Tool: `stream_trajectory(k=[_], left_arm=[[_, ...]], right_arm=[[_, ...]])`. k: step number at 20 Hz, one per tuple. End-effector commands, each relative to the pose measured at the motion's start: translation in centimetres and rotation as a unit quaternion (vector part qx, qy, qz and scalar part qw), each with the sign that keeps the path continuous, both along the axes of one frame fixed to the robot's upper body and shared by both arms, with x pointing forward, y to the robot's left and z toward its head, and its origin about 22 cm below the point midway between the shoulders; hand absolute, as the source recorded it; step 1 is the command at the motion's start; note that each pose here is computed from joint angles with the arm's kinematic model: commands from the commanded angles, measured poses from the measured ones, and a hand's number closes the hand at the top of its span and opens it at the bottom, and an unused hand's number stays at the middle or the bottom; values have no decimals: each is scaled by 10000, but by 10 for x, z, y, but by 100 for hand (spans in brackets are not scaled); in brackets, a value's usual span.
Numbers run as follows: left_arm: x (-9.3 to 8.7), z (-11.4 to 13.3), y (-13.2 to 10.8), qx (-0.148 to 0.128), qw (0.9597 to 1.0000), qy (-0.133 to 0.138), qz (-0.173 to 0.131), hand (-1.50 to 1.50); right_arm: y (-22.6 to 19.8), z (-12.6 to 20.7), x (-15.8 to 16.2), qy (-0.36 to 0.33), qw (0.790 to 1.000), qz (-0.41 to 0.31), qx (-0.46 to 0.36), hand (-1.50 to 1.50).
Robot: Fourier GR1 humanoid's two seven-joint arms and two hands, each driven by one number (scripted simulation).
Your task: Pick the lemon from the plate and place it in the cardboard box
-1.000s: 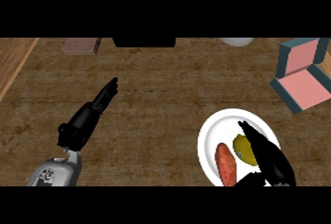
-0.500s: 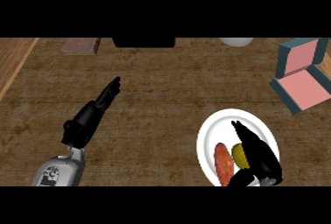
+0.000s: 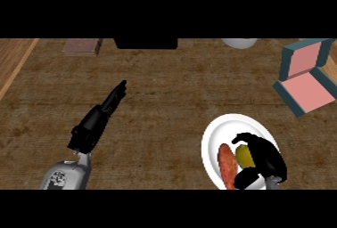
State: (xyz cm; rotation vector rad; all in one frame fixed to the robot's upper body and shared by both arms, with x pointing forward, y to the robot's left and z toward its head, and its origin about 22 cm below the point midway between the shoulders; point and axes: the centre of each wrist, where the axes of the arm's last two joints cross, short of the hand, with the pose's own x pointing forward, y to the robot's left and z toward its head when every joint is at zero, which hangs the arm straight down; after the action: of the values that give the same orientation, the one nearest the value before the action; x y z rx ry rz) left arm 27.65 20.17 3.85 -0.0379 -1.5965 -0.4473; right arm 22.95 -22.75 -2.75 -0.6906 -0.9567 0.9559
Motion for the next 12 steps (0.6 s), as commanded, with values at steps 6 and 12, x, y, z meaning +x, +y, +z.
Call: stream_trajectory(k=[6,12], left_arm=[[20,-1,1,-7,10000,5,-75,0],[8,1,10,24,10000,40,-28,0]], right_arm=[[9,-7,6,-481,9982,109,-337,150],[-109,43,4,-1035,9517,2716,-992,150]])
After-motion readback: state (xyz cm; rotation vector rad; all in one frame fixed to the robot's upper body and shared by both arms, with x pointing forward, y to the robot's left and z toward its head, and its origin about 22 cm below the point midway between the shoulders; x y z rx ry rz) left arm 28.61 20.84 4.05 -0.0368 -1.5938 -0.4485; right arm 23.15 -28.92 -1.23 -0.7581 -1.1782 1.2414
